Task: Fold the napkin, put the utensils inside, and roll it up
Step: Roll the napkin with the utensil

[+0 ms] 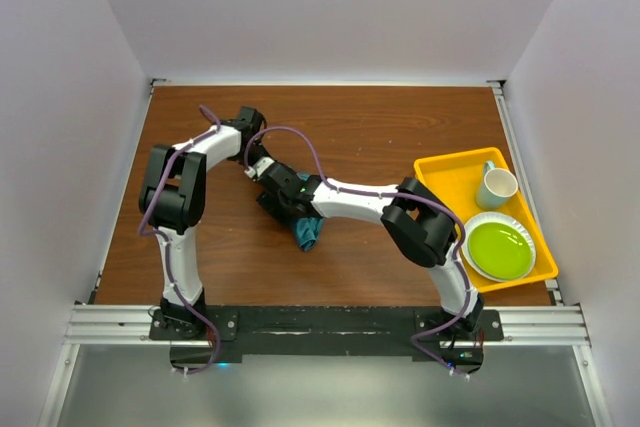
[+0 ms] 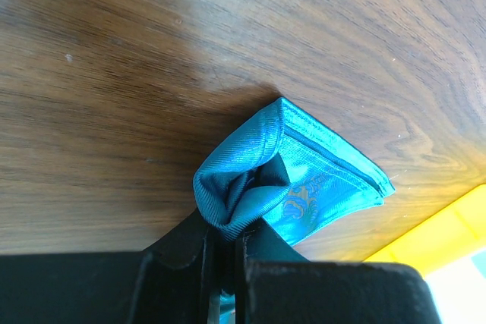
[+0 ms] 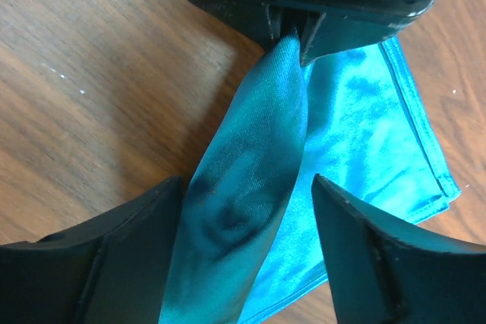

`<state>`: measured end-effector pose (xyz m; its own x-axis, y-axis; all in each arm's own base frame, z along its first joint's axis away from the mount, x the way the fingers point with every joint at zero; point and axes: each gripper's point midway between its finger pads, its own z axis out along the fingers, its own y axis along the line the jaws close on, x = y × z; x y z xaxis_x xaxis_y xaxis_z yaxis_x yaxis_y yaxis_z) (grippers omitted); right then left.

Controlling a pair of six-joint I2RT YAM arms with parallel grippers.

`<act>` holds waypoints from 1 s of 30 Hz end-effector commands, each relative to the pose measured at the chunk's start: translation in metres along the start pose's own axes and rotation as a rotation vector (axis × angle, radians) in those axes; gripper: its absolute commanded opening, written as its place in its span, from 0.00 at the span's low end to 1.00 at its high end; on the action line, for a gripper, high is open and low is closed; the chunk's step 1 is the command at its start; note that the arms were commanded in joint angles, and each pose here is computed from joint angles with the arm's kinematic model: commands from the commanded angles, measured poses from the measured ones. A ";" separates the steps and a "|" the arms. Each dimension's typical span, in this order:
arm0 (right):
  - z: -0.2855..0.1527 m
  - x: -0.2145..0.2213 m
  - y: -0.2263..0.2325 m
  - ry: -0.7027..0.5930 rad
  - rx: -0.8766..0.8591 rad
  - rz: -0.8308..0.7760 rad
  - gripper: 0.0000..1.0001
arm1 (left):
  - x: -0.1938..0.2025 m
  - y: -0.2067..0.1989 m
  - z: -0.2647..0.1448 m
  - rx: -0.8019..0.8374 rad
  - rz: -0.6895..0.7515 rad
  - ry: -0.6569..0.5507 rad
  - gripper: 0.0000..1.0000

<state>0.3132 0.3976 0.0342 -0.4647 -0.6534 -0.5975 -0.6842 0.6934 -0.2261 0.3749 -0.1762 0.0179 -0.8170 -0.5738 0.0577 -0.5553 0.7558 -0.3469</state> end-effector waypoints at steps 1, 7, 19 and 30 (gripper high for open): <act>-0.014 -0.019 0.007 -0.060 -0.049 0.055 0.76 | 0.009 0.032 0.014 -0.131 -0.038 0.048 0.00; 0.003 -0.008 0.015 -0.016 -0.048 0.078 0.72 | 0.008 0.031 0.012 -0.125 -0.040 0.050 0.00; 0.016 0.003 0.013 0.006 -0.162 0.177 0.11 | 0.002 0.028 0.009 -0.061 0.028 0.025 0.00; 0.014 -0.001 0.025 0.007 -0.655 0.498 0.00 | -0.037 -0.013 -0.033 0.109 0.312 -0.210 0.61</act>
<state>0.3343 0.4051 0.0271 -0.6958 -0.3709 -0.6151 -0.6340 0.7195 0.2834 0.3900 -0.1672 0.0281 -0.8887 -0.4515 -0.0794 -0.3811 0.8239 -0.4195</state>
